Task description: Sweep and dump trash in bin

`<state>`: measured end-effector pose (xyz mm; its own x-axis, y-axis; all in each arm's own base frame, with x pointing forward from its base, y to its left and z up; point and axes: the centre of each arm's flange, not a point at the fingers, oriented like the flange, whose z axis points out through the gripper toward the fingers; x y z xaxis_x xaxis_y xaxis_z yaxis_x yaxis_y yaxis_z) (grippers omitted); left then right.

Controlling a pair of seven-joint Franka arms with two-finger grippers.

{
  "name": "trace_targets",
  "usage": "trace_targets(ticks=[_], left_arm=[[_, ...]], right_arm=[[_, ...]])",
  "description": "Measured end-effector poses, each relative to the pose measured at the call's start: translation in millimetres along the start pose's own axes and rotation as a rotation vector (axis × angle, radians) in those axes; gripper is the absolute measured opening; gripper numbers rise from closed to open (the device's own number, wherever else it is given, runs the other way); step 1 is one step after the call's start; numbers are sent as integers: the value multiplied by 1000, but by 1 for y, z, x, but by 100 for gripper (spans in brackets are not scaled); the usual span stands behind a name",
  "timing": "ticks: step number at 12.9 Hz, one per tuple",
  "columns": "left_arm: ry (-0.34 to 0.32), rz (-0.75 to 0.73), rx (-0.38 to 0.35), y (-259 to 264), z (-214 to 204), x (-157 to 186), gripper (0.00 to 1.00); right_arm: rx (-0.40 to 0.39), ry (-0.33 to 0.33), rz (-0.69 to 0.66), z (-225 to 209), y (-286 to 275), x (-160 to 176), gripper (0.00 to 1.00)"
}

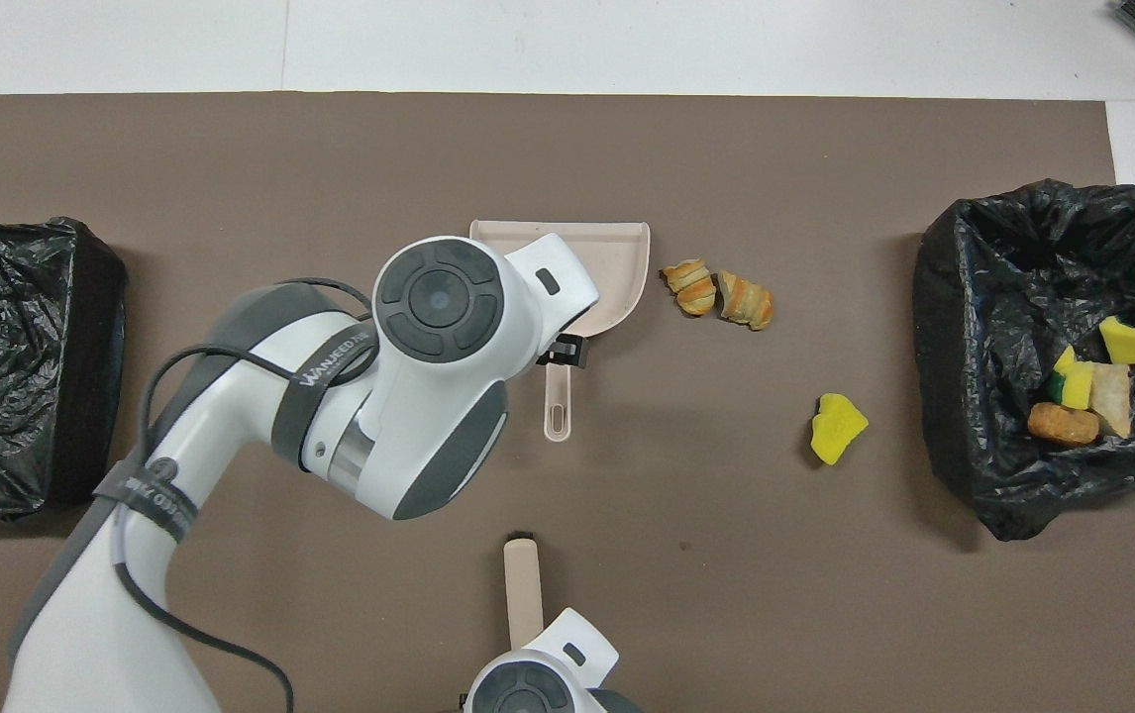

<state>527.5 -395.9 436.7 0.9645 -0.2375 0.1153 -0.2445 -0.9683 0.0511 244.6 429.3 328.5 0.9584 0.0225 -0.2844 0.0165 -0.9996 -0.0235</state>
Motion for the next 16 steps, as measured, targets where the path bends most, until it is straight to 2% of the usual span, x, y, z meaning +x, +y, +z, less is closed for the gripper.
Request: trace_targets(ticks=[3, 4, 6, 9, 11, 12, 14, 15, 16], left_arm=[[1, -46, -1, 10, 31, -3, 100], [-7, -59, 2, 17, 44, -10, 100], [-30, -69, 10, 36, 70, -24, 100], [-60, -98, 27, 44, 91, -35, 97], [-60, -117, 31, 42, 92, -35, 71], [-55, -124, 33, 38, 91, -32, 71], [-44, -132, 35, 33, 87, -28, 53], [-42, -132, 35, 32, 86, -27, 53], [-41, -131, 35, 32, 85, -27, 44]], right_arm=[[-13, -12, -24, 9, -5, -14, 62], [-14, -13, -26, 10, -6, -15, 52], [-10, -15, -18, 9, -5, -13, 26], [-12, -40, 19, -4, 3, 0, 26], [-18, -69, 72, -28, 22, 18, 26], [-17, -82, 107, -43, 38, 28, 26], [-5, -95, 163, -67, 69, 45, 26], [3, -99, 181, -77, 84, 53, 26], [17, -98, 197, -85, 98, 63, 26]])
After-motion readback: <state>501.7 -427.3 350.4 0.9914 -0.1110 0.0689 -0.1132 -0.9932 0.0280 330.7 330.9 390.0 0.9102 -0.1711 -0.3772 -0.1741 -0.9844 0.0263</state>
